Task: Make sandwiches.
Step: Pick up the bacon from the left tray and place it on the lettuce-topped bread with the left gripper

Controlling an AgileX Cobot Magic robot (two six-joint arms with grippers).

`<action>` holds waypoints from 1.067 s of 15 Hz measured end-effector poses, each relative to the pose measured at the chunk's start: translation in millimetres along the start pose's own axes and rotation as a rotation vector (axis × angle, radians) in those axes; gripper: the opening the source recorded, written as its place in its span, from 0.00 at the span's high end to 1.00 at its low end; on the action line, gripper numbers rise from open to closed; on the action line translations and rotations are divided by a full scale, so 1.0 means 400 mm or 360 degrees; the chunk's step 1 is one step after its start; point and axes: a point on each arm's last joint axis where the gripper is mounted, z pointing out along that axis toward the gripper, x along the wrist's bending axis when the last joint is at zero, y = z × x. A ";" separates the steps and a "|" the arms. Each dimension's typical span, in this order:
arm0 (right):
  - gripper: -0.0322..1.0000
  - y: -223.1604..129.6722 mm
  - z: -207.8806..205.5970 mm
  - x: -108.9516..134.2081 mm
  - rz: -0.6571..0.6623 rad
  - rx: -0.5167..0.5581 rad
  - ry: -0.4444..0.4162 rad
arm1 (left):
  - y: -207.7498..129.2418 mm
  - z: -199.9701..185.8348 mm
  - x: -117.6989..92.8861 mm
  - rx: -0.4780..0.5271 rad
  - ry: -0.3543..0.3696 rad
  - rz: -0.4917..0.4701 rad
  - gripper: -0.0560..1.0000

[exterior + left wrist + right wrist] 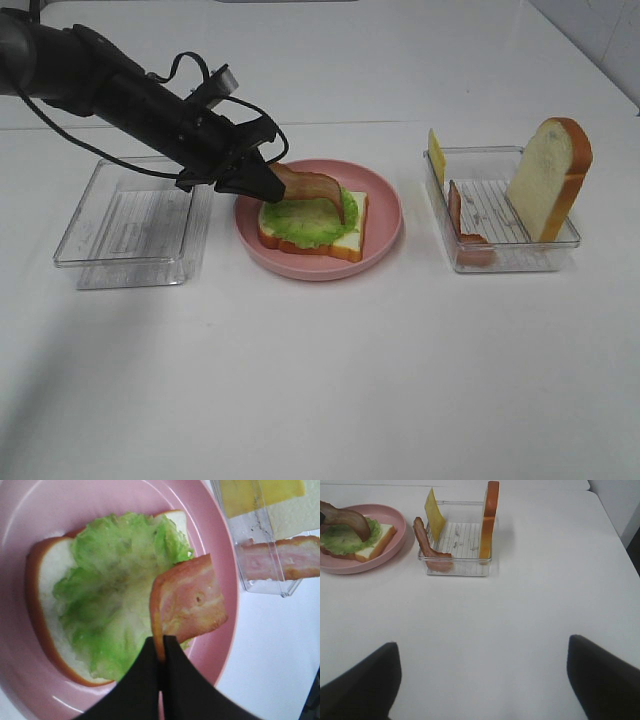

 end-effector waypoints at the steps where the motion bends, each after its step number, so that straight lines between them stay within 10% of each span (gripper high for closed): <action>1: 0.15 0.000 0.000 0.000 0.0000 0.0000 0.0000 | 0.003 0.000 0.003 -0.0018 0.0019 0.0004 0.95; 11: 0.15 0.000 0.000 0.000 0.0000 0.0000 0.0000 | 0.026 -0.019 0.005 -0.0160 0.0137 -0.0113 0.92; 16: 0.15 0.000 0.000 0.000 0.0000 0.0000 0.0000 | 0.022 -0.018 0.000 -0.0130 0.0102 -0.0160 0.61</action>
